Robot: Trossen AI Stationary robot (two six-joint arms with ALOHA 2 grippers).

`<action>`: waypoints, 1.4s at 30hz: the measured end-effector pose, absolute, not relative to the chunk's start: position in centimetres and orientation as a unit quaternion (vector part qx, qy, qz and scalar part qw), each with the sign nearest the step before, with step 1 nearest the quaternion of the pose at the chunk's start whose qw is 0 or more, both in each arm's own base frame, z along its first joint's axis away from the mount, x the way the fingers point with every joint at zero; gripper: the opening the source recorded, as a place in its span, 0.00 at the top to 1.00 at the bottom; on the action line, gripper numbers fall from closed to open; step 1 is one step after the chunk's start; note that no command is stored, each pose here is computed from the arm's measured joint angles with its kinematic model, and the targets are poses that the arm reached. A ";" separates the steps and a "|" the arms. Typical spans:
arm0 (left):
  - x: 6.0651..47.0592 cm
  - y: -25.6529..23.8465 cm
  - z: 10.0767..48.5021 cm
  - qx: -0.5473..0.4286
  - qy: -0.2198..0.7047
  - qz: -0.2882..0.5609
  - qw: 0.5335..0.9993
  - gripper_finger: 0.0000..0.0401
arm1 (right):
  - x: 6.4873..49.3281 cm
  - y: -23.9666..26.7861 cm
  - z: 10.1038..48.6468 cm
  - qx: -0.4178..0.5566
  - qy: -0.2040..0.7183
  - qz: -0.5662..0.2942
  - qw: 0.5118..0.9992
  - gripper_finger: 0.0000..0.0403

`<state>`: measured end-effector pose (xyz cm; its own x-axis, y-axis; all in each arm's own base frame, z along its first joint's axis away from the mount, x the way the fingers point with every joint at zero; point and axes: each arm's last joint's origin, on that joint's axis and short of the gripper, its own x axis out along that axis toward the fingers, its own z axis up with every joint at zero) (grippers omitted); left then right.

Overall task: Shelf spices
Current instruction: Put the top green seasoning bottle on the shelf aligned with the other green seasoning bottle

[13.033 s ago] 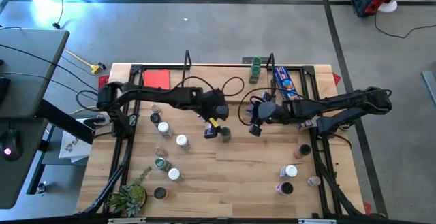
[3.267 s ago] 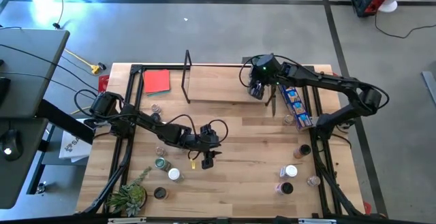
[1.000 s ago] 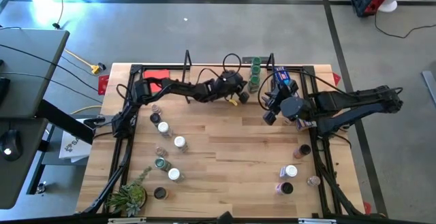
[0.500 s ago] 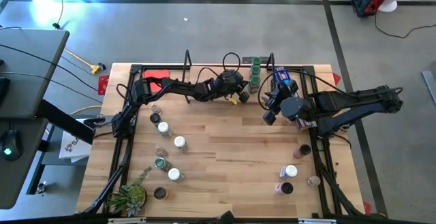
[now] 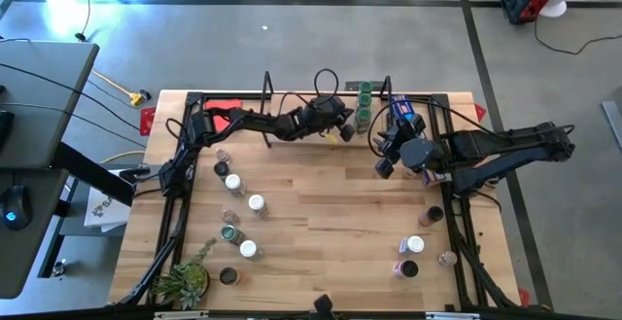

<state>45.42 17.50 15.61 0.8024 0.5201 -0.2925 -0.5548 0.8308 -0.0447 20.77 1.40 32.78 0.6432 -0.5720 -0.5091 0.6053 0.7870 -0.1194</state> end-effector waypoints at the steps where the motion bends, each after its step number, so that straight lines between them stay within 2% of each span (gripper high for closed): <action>1: 45.4 17.6 15.6 -0.059 0.138 0.284 0.947 1.00 | 20.8 1.4 32.8 0.031 0.271 -0.324 0.906 0.79; 9: 44.5 16.0 19.2 -0.002 0.191 0.273 0.943 1.00 | 23.4 1.5 30.0 0.007 0.387 -0.203 0.899 0.79; 13: 43.2 13.5 20.8 0.025 0.280 0.278 0.918 1.00 | 25.9 0.8 27.0 -0.067 0.454 -0.208 0.864 0.79; 18: 41.2 9.9 21.4 0.078 0.400 0.312 0.858 1.00 | 27.9 -0.8 23.3 -0.146 0.527 -0.230 0.805 0.79; 23: 40.1 6.6 20.9 0.110 0.459 0.332 0.816 1.00 | 28.8 -2.9 21.3 -0.167 0.568 -0.240 0.769 0.79; 30: 37.4 3.4 18.2 0.109 0.475 0.355 0.798 1.00 | 29.4 -5.7 21.3 -0.181 0.554 -0.252 0.773 0.79; 42: 33.4 0.7 19.0 0.048 0.393 0.359 0.846 1.00 | 29.5 -8.5 21.6 -0.166 0.534 -0.272 0.783 0.79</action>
<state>33.41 0.73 18.99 0.4345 0.6444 -0.6292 -0.5682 0.7382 0.3635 29.54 -8.54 21.64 0.2823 -0.6031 -0.7460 0.2476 0.7971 -0.5507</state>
